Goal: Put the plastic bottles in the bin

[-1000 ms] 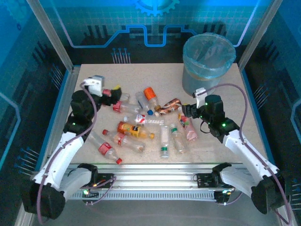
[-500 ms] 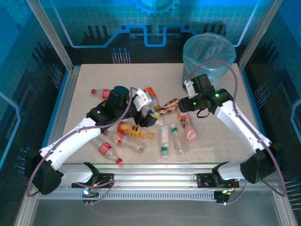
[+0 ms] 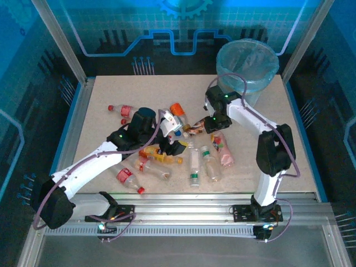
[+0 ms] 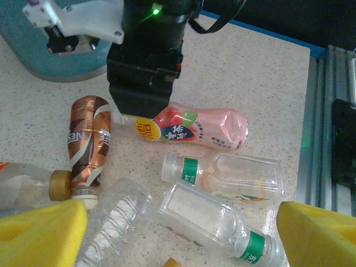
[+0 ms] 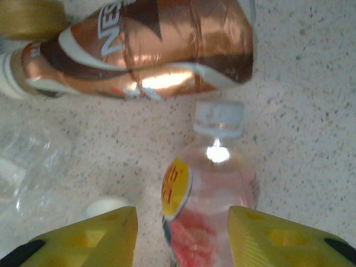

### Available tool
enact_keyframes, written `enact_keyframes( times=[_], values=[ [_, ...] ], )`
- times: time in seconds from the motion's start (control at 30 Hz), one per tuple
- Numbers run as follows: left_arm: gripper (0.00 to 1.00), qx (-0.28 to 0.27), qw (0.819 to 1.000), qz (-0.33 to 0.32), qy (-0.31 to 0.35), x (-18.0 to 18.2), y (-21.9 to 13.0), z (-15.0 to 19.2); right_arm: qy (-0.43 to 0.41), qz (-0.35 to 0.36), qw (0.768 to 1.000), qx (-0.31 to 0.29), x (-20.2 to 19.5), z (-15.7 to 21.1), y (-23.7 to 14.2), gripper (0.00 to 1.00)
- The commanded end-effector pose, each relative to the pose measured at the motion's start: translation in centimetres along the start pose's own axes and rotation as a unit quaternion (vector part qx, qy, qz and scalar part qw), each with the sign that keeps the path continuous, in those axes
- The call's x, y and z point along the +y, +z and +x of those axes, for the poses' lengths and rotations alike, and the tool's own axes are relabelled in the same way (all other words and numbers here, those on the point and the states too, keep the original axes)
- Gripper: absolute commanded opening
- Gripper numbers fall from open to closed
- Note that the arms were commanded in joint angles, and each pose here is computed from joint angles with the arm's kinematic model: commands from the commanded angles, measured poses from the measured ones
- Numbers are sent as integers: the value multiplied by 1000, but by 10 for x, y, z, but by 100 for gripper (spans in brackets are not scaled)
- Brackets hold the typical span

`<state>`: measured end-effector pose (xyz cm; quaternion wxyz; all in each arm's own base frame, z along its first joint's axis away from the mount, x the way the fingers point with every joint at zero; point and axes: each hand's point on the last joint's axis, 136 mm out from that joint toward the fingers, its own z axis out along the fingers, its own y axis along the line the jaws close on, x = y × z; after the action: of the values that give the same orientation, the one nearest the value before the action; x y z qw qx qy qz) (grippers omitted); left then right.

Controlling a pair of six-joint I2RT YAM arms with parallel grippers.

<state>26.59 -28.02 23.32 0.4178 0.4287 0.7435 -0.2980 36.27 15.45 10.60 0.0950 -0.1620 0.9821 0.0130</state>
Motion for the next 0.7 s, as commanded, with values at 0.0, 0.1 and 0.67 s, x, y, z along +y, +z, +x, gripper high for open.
enact_keyframes(
  times=[0.0,0.1,0.67],
  values=[
    [89,-17,1000,-14,21,2,-6,-7,-12,23,1000,13,-7,-10,8,50],
    [89,-17,999,-17,23,3,-5,-6,-12,38,999,25,-13,-17,20,51],
    [90,-6,998,-39,38,10,-5,0,-6,44,997,66,-30,-14,64,52]
  ],
)
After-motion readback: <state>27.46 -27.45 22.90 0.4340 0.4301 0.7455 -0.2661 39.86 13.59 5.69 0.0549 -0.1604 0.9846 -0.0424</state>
